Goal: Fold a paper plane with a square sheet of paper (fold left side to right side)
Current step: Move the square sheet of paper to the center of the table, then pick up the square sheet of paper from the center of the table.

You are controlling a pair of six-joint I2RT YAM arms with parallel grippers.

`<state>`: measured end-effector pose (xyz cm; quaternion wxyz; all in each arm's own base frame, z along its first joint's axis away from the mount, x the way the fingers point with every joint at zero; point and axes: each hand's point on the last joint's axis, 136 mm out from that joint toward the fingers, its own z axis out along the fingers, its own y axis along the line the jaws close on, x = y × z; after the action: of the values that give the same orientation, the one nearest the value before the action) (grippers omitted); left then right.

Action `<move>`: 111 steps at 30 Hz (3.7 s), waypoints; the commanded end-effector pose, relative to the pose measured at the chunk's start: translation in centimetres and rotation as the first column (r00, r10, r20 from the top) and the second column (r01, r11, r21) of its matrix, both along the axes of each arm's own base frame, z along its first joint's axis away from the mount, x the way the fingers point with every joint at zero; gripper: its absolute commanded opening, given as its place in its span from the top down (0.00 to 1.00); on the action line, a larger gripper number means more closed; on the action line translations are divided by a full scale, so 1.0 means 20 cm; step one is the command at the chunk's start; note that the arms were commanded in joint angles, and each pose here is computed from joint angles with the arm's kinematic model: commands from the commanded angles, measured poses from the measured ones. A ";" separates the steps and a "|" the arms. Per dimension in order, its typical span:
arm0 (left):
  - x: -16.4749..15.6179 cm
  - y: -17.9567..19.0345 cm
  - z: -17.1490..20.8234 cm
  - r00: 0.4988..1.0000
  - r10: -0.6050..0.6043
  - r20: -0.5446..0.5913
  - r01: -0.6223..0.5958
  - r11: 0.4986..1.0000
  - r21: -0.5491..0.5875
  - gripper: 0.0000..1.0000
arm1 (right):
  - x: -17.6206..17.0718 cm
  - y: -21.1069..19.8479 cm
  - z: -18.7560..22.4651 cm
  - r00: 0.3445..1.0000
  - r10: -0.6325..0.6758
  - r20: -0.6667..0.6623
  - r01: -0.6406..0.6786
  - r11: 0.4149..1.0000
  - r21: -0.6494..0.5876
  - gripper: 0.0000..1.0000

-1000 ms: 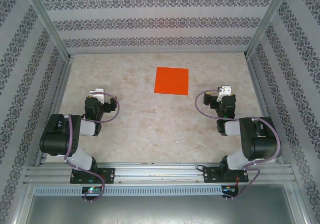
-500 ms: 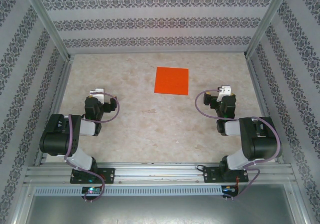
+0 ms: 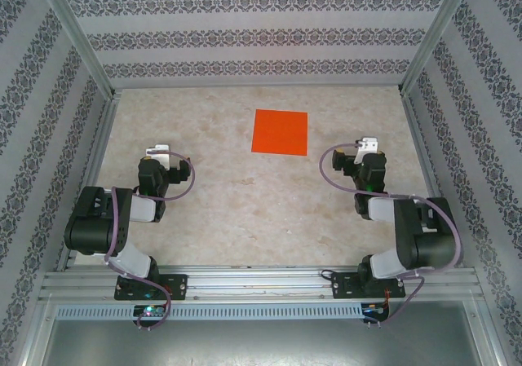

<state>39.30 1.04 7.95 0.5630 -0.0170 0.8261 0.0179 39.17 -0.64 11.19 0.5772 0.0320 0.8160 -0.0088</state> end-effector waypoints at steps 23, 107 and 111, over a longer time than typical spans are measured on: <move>-0.25 -0.38 0.32 0.905 -0.193 -0.378 -0.151 0.685 -0.712 0.00 | 0.44 1.12 -0.03 0.799 0.422 -0.429 -0.156 0.834 0.530 0.03; -0.39 -1.38 -0.19 0.551 -0.568 -0.611 -0.108 0.678 -0.727 0.82 | -0.07 1.03 -0.38 0.600 0.182 -0.779 -0.140 0.983 0.121 0.02; -0.40 -1.37 -0.25 0.534 -0.545 -0.646 -0.124 0.706 -0.697 0.83 | -0.08 1.06 -0.43 0.574 0.192 -0.796 -0.135 0.981 0.140 0.02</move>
<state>30.76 -26.05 3.06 0.0545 -0.0996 0.9277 -0.3558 37.47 20.50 2.81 0.1535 -0.0310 0.9859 0.0581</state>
